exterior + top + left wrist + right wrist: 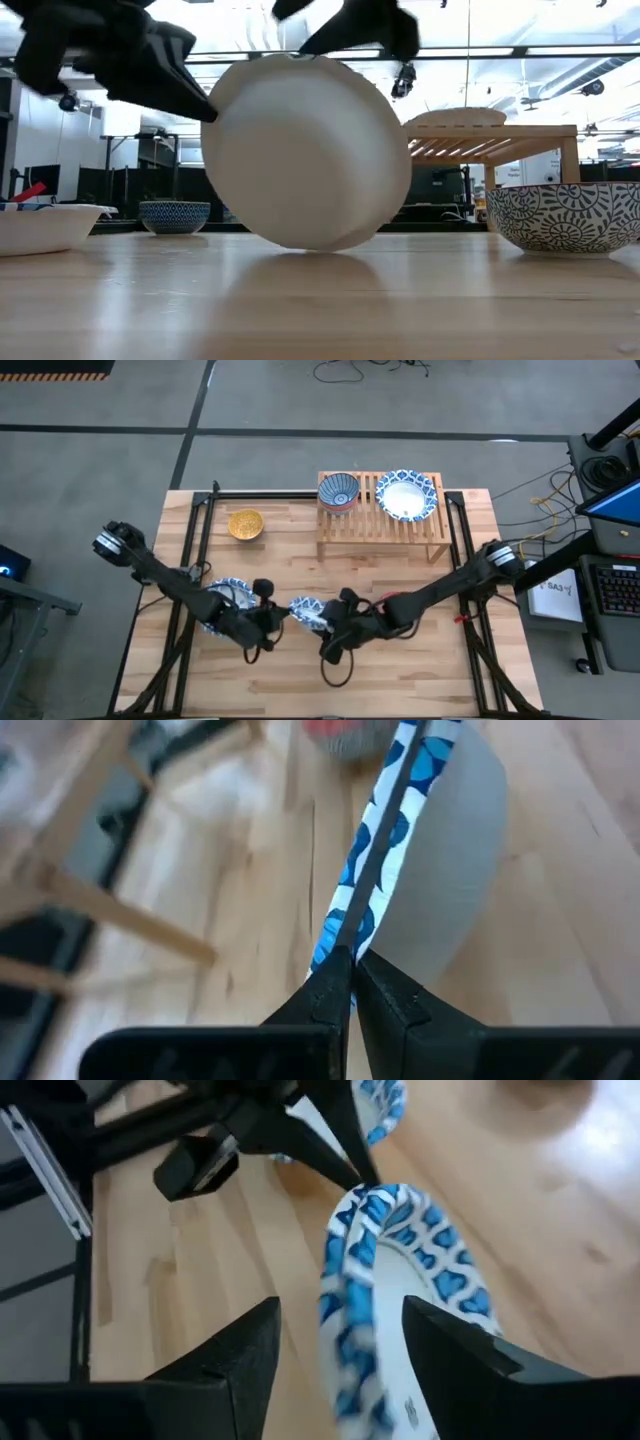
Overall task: Place and stack bowls onto a shelf
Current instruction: Stack the white patterned bowl on top of the white patterned bowl on the shelf
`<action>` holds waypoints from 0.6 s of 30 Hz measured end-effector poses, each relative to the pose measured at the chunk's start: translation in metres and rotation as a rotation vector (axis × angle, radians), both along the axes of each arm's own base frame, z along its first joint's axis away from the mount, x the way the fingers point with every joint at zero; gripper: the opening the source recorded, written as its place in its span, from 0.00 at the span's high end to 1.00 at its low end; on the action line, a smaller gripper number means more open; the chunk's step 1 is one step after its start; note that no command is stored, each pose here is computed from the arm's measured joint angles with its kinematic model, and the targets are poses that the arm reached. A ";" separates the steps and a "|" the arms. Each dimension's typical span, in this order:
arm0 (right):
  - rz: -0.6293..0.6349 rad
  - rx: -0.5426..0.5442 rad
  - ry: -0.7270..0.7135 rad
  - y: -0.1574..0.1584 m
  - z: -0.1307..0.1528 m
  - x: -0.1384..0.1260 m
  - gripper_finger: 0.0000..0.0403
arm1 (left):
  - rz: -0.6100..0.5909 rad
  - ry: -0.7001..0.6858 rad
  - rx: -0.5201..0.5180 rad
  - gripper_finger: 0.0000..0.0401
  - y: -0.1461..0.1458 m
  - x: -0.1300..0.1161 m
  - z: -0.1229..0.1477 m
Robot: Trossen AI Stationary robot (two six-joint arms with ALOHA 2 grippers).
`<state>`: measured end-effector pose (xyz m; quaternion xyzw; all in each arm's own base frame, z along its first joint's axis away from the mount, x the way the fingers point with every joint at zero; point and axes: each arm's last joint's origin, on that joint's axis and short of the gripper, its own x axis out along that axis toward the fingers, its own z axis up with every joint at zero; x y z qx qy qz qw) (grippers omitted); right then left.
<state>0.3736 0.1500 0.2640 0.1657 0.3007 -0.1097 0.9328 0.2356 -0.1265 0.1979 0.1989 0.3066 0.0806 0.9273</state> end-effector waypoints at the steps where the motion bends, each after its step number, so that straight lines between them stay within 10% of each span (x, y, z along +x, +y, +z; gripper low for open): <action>1: -0.011 -0.007 -0.007 -0.002 0.006 -0.004 0.50 | 0.017 0.015 -0.021 1.00 0.002 -0.001 0.005; 11: -0.039 -0.091 -0.033 -0.012 0.034 -0.027 0.50 | 0.011 -0.095 -0.358 1.00 0.037 0.000 0.083; 18: -0.041 -0.109 0.022 -0.009 0.013 -0.024 0.50 | 0.042 -0.018 -0.397 1.00 0.053 0.002 0.070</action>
